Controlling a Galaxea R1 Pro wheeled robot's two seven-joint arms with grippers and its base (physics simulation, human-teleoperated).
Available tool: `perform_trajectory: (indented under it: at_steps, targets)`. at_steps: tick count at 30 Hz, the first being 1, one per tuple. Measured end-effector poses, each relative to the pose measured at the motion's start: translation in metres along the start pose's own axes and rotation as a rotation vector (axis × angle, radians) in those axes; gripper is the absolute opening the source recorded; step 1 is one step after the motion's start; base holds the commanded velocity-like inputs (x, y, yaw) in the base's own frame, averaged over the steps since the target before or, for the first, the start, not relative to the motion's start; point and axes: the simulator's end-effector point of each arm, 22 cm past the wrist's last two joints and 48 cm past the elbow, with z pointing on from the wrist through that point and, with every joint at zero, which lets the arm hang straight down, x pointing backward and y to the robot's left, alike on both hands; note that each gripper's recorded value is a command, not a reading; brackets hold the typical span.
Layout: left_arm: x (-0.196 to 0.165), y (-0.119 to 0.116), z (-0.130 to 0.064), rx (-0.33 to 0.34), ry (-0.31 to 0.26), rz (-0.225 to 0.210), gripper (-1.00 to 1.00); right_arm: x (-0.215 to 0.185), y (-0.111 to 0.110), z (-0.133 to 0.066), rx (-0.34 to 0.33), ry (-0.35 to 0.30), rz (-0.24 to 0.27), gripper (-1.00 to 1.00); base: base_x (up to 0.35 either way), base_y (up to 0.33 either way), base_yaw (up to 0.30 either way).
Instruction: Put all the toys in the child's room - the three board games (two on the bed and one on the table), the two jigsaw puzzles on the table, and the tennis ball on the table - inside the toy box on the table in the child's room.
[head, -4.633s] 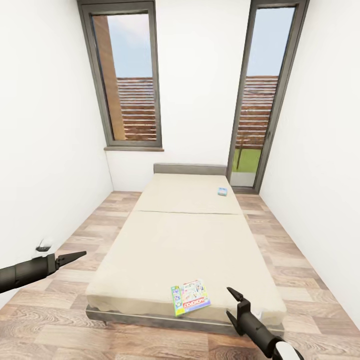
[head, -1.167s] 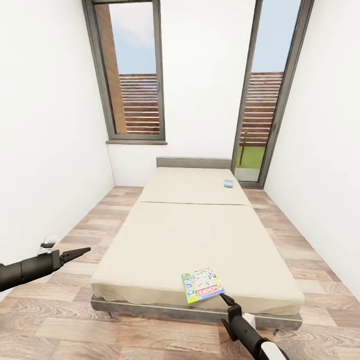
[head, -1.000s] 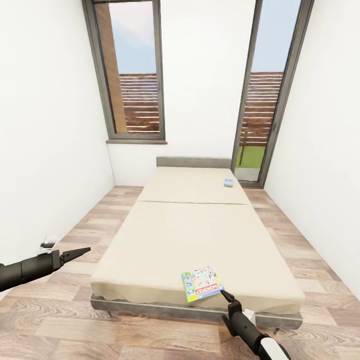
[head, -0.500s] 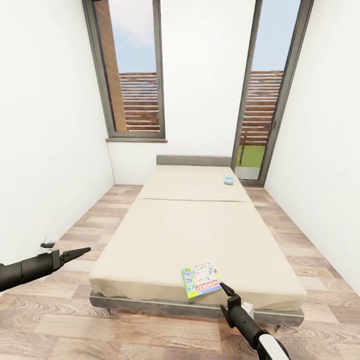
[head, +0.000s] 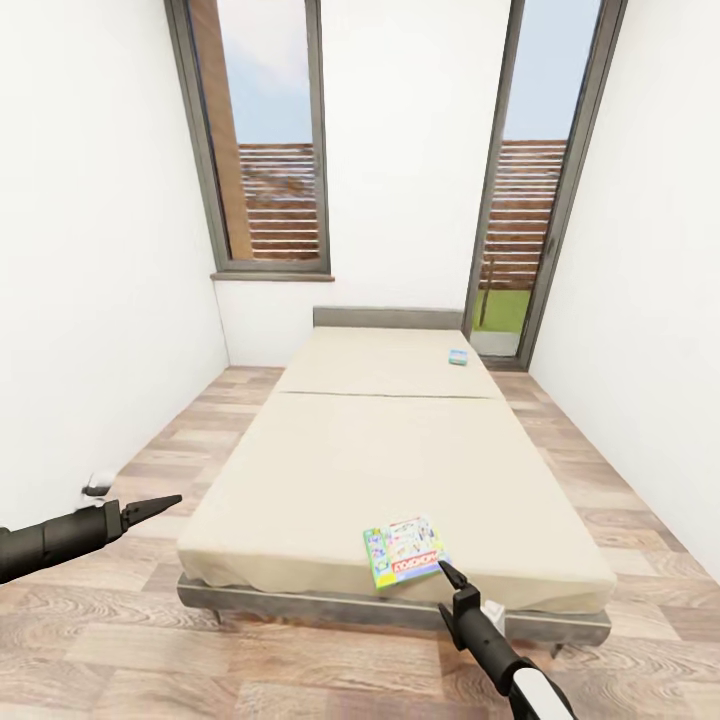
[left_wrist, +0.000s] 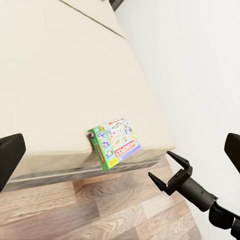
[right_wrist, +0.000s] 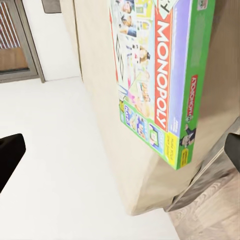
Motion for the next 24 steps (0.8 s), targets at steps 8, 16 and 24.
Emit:
perform_trajectory:
  at_steps: [8, 16, 24]
  targets:
    - [0.012, 0.010, 0.003, 0.000, 0.000, 0.000, 1.00, 0.000, -0.016, 0.003, -0.001, -0.001, -0.001, 1.00, 0.000, 0.000, 0.000]
    - [0.025, 0.020, 0.006, 0.000, 0.000, 0.000, 1.00, -0.001, -0.032, 0.006, -0.001, -0.001, -0.002, 1.00, 0.000, 0.000, 0.000]
    - [0.038, 0.030, 0.008, 0.000, -0.001, 0.001, 1.00, 0.000, -0.048, 0.008, -0.004, 0.000, -0.002, 1.00, 0.000, 0.000, 0.000]
